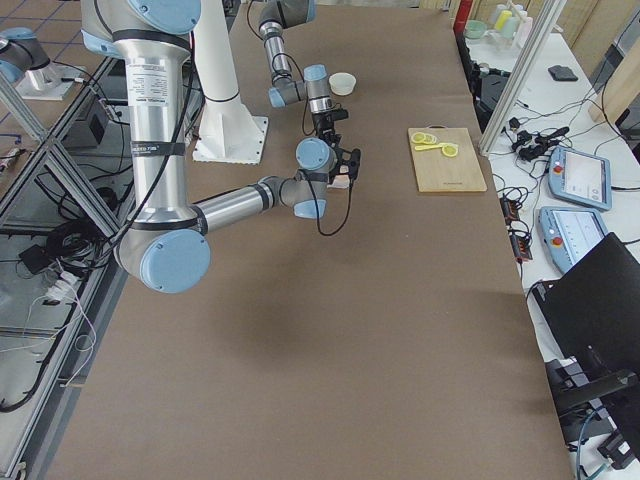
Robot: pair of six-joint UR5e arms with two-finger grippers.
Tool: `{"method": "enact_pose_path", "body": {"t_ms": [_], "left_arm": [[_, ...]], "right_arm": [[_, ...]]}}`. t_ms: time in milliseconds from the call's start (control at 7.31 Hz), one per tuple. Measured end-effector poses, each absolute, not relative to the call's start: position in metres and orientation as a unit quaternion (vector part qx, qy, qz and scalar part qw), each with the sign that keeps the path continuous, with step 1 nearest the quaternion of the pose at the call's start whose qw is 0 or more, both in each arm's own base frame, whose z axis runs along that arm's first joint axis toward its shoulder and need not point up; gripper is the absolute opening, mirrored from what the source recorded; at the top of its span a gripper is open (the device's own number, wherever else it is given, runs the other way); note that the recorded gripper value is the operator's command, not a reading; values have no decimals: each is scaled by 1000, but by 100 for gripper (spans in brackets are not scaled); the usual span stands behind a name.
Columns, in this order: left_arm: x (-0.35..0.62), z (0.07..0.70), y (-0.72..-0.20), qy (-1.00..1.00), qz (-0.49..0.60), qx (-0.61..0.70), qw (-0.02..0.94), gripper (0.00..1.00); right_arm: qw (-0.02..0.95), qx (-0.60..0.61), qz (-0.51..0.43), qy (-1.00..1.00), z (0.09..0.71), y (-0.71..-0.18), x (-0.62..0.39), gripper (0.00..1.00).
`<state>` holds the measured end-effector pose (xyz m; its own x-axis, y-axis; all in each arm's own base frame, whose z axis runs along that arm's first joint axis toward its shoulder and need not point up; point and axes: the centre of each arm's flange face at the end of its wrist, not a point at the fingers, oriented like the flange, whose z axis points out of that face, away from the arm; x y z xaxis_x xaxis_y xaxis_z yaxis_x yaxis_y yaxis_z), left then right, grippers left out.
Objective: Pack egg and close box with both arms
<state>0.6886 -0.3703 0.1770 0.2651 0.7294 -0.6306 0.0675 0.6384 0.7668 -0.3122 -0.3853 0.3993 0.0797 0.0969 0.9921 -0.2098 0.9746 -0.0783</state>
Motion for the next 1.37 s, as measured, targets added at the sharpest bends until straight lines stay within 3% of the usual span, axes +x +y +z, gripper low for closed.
{"method": "enact_pose_path", "body": {"t_ms": [684, 958, 1232, 1368], "left_arm": [[688, 178, -374, 553, 223, 365, 716, 0], [688, 178, -374, 552, 221, 366, 716, 0], [689, 177, -374, 552, 220, 366, 716, 0], [689, 177, -374, 552, 220, 365, 716, 0]], "right_arm": [[736, 41, 107, -667, 385, -392, -323, 3], [736, 40, 107, -667, 380, -394, -326, 14], [737, 39, 108, -666, 369, -397, -331, 37], [739, 38, 108, -664, 363, -398, -333, 39]]}}
